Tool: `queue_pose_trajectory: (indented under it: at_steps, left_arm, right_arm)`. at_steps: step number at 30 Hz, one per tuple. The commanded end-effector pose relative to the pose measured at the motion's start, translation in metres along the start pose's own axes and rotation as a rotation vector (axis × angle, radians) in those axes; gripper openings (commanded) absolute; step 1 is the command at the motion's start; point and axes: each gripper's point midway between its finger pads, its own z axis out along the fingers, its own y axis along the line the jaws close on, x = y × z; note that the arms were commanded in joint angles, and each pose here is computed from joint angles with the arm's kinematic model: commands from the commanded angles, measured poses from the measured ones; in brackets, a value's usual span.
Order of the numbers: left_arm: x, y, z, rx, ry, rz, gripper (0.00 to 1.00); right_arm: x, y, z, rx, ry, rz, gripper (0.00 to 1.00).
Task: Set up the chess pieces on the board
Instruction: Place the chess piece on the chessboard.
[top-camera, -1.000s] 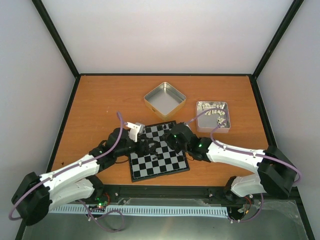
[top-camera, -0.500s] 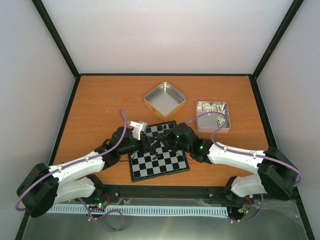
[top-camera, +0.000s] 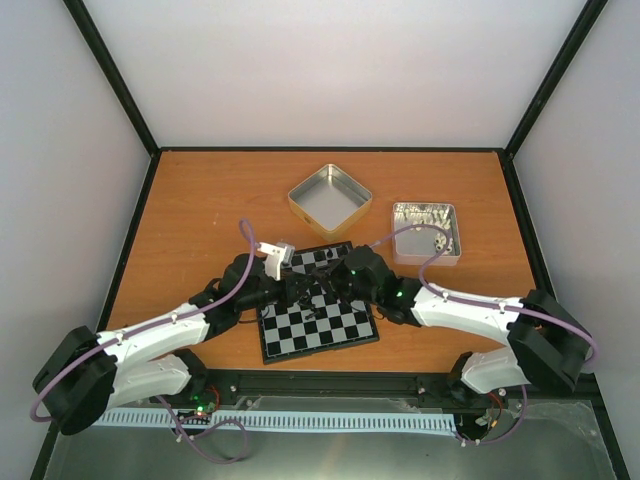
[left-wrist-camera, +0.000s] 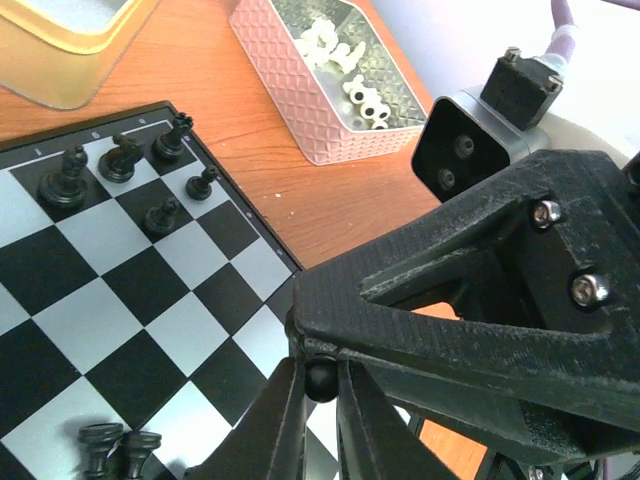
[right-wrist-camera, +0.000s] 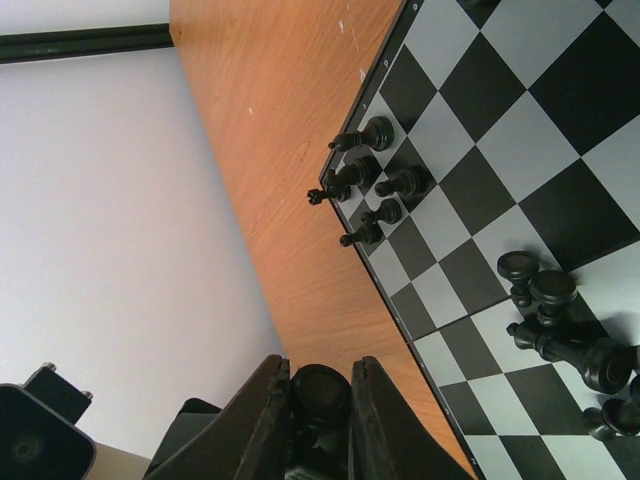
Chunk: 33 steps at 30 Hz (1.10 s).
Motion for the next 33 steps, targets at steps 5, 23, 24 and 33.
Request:
queue_pose_trajectory:
  at_steps: [5, 23, 24, 33]
  left_arm:
    - [-0.015, -0.001, -0.004, -0.046, -0.039, 0.067, 0.01]
    - [0.014, 0.044, 0.001, -0.419, 0.426, 0.103, 0.01]
    - [0.013, 0.045, 0.006, -0.426, 0.450, 0.104, 0.01]
    - [0.002, 0.055, 0.048, -0.491, 0.573, 0.107, 0.01]
  right_arm:
    - [0.000, -0.017, 0.008, 0.043, 0.013, 0.016, 0.18]
    - [-0.077, -0.037, -0.064, 0.196, -0.379, -0.233, 0.64]
    - [-0.080, -0.039, -0.070, 0.201, -0.398, -0.236, 0.64]
    - [-0.097, -0.054, -0.109, 0.221, -0.514, -0.254, 0.64]
